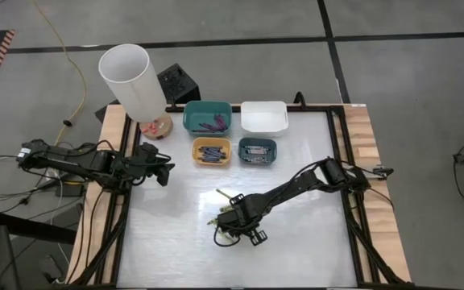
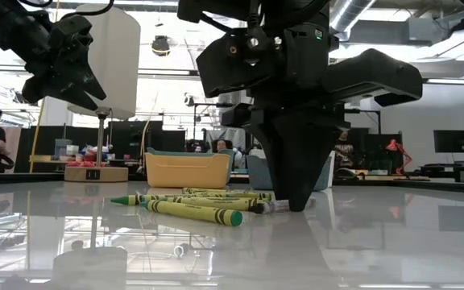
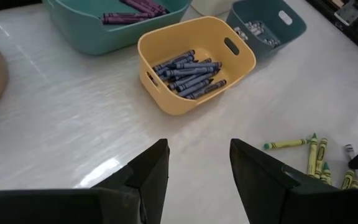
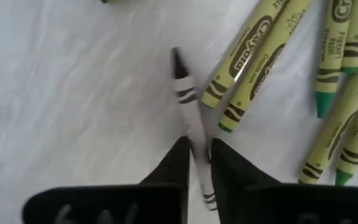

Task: Sort crayons
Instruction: Put the black crayon into the blue bin

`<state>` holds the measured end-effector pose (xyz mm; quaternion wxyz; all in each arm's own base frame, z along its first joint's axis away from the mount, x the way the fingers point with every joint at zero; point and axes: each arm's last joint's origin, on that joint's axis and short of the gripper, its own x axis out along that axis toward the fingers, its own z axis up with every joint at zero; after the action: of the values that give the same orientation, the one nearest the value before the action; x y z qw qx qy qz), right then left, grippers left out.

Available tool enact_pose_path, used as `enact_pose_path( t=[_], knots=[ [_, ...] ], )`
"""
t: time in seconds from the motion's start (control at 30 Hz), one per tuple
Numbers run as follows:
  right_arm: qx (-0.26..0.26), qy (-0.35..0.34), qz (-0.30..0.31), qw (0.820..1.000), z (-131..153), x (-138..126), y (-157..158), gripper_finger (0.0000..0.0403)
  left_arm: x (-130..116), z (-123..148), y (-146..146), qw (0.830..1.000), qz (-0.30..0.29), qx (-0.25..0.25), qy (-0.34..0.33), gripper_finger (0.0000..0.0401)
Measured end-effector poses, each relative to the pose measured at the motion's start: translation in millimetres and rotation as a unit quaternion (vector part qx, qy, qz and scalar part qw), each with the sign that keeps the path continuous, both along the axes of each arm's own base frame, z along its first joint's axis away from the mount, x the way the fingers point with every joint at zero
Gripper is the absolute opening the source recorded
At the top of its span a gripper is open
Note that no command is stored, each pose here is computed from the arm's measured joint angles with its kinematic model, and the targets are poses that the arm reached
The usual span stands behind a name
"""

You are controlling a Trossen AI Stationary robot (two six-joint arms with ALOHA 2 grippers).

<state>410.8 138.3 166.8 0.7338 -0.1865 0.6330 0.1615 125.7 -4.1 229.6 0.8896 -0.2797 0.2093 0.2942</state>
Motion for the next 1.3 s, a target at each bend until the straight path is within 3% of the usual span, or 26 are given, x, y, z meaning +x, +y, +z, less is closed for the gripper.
enact_pose_path(
  t=[0.27, 0.6, 0.9, 1.03, 1.3],
  knots=[
    [0.008, 0.005, -0.075, 0.997, 0.9, -2.5, 4.5, 0.0006, 0.0, 0.0, 0.0, 1.000, -0.004, 0.006, 0.003, 0.0160],
    [0.042, 0.017, -0.153, 0.987, 17.6, -12.4, 8.5, 0.0002, 0.0, -0.3, -0.3, 1.000, -0.009, 0.002, 0.005, 0.0160],
    [0.063, 0.009, -0.160, 0.985, 74.4, -37.8, -0.9, 0.0002, -0.7, -1.4, -0.4, 1.000, -0.012, 0.001, 0.012, 0.0160],
    [0.060, -0.009, -0.179, 0.982, 105.9, -51.0, -22.2, 0.0002, -0.7, -1.4, -0.4, 1.000, -0.013, 0.000, 0.012, 0.0160],
    [0.001, -0.082, -0.229, 0.970, 163.2, -81.2, -79.4, 0.0002, -0.6, -1.3, -0.5, 1.000, 0.002, -0.023, 0.000, 0.0160]
  ],
)
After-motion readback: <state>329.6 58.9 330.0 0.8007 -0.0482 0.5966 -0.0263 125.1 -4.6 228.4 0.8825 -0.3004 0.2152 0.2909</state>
